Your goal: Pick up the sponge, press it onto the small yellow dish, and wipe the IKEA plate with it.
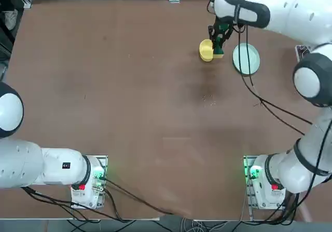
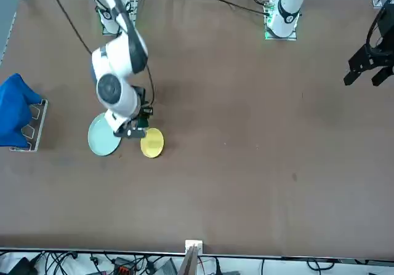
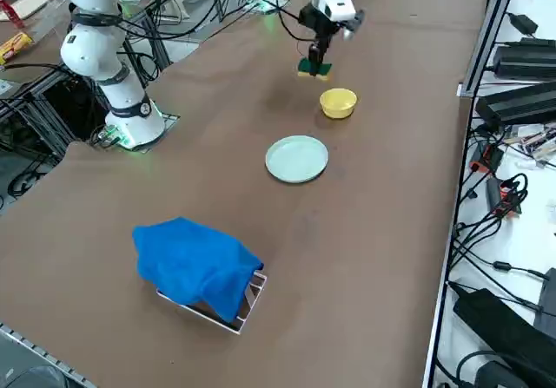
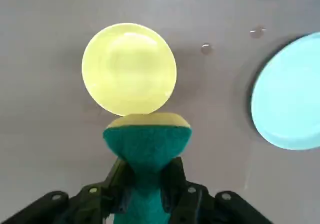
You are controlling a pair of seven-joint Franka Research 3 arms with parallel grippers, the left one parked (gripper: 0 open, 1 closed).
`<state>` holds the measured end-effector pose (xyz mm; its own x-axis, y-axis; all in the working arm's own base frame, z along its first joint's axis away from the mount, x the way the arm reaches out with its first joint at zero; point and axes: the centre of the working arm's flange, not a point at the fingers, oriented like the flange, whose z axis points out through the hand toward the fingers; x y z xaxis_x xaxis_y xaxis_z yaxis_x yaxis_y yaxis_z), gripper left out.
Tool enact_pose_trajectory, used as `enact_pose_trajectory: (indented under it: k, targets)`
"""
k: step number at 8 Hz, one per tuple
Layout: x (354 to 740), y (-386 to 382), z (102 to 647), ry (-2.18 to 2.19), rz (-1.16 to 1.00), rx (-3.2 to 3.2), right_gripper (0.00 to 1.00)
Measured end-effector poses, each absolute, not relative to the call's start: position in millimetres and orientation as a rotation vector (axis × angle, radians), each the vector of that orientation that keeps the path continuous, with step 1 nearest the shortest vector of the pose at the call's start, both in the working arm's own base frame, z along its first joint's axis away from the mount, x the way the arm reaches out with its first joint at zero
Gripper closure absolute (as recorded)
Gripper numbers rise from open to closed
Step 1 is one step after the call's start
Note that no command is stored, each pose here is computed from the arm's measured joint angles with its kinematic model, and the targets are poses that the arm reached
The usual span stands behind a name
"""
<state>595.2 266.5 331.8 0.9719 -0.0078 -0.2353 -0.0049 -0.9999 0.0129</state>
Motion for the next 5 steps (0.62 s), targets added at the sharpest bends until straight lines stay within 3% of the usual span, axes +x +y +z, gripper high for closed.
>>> enact_pose_trajectory:
  k: [5]
  targets:
    - [627, 266, 291, 0.145, -0.512, 3.169, 0.66]
